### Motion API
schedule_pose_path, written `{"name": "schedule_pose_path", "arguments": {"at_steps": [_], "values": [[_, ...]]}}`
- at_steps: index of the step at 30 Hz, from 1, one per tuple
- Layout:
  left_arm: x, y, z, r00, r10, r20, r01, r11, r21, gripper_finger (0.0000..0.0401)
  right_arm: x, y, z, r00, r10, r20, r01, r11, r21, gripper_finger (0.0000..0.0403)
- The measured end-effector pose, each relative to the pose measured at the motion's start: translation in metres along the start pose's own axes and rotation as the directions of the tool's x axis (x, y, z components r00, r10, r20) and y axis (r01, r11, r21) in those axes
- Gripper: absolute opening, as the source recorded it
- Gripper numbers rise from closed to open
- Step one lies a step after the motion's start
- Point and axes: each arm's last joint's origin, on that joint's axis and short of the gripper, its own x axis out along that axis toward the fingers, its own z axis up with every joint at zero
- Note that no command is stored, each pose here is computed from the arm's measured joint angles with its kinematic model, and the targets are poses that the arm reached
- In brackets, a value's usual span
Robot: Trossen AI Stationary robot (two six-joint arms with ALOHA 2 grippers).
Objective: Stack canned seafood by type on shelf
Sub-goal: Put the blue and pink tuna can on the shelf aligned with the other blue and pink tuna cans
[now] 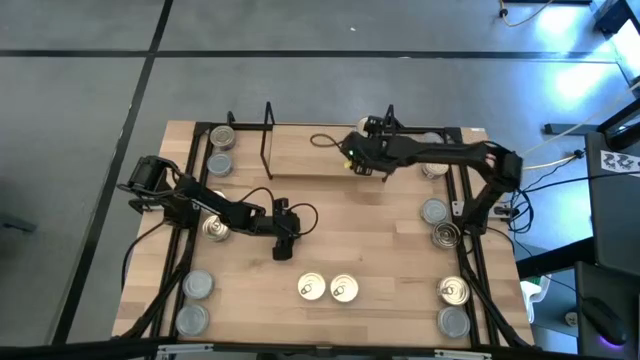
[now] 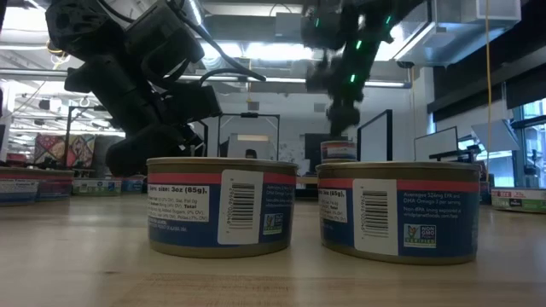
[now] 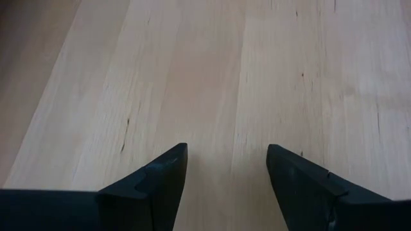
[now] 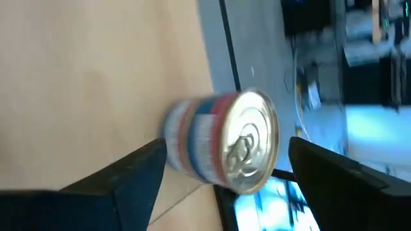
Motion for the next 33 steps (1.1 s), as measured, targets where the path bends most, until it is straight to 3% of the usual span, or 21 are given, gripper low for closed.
{"name": "schedule_pose_path", "arguments": {"at_steps": [3, 6, 11, 14, 23, 27, 33], "values": [[0.000, 0.000, 0.000, 1.000, 0.000, 0.003, 0.000, 1.000, -0.001, 0.0214, -0.040, 0.012, 0.003, 0.992, 0.064, 0.106, -0.064, 0.998, -0.006, 0.0313], [0.000, 0.000, 0.001, 1.000, -0.001, 0.009, 0.001, 1.000, -0.003, 0.0214, -0.077, 0.029, 0.002, 0.961, 0.194, 0.196, -0.194, 0.981, -0.017, 0.0308], [-0.002, -0.005, 0.006, 0.999, -0.016, 0.035, 0.016, 1.000, -0.007, 0.0214, -0.126, 0.072, -0.003, 0.849, 0.459, 0.262, -0.453, 0.887, -0.085, 0.0303], [-0.006, -0.014, 0.017, 0.996, -0.038, 0.075, 0.038, 0.999, -0.001, 0.0214, -0.149, 0.100, -0.011, 0.787, 0.548, 0.285, -0.532, 0.836, -0.138, 0.0303], [-0.022, -0.042, 0.063, 0.949, -0.150, 0.277, 0.156, 0.988, -0.001, 0.0214, -0.181, 0.179, -0.059, 0.697, 0.636, 0.331, -0.601, 0.770, -0.213, 0.0303], [-0.019, -0.059, 0.085, 0.917, -0.257, 0.304, 0.264, 0.964, 0.019, 0.0214, -0.186, 0.197, -0.080, 0.716, 0.606, 0.347, -0.581, 0.792, -0.186, 0.0303], [0.003, -0.096, 0.111, 0.882, -0.414, 0.225, 0.407, 0.910, 0.078, 0.0214, -0.195, 0.211, -0.103, 0.739, 0.569, 0.361, -0.566, 0.815, -0.125, 0.0303]]}}
